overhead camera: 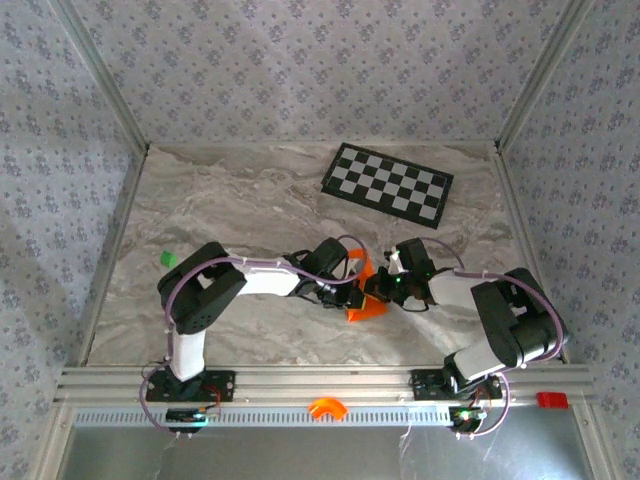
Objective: Fold a paper plane with a square sheet of paper (pick it up from the middle)
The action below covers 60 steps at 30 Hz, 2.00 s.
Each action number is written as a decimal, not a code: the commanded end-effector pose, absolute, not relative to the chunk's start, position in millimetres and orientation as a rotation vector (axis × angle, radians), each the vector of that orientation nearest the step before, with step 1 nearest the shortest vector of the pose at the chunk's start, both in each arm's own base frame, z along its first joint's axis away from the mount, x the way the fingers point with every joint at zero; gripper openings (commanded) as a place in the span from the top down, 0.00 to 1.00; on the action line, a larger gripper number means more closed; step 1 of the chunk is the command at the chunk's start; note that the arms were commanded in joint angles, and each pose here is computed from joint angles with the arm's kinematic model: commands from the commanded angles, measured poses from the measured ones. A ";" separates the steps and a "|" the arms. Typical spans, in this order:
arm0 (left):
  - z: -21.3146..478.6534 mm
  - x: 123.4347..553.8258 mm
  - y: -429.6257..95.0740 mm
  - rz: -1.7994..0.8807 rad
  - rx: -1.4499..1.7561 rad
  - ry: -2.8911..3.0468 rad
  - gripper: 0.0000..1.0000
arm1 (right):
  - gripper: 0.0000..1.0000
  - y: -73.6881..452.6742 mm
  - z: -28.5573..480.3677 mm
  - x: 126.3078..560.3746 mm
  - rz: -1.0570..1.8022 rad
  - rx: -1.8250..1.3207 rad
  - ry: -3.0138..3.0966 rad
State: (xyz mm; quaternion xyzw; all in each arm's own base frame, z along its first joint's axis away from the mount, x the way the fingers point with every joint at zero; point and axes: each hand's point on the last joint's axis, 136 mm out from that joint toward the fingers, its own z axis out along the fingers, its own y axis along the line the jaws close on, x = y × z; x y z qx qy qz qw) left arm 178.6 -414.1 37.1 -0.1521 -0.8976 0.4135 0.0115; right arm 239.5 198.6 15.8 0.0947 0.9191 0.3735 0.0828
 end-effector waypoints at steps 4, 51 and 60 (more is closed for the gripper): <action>27.1 172.0 -411.6 1.305 -0.448 -2.756 0.98 | 1.00 166.7 -26.9 203.2 0.891 0.408 2.937; 34.5 117.9 -381.2 1.271 -0.602 -2.672 0.93 | 1.00 157.4 -30.0 200.8 0.862 0.438 2.943; 84.3 173.3 -393.0 1.517 -0.521 -2.790 0.94 | 1.00 161.1 -28.6 201.7 0.907 0.467 2.924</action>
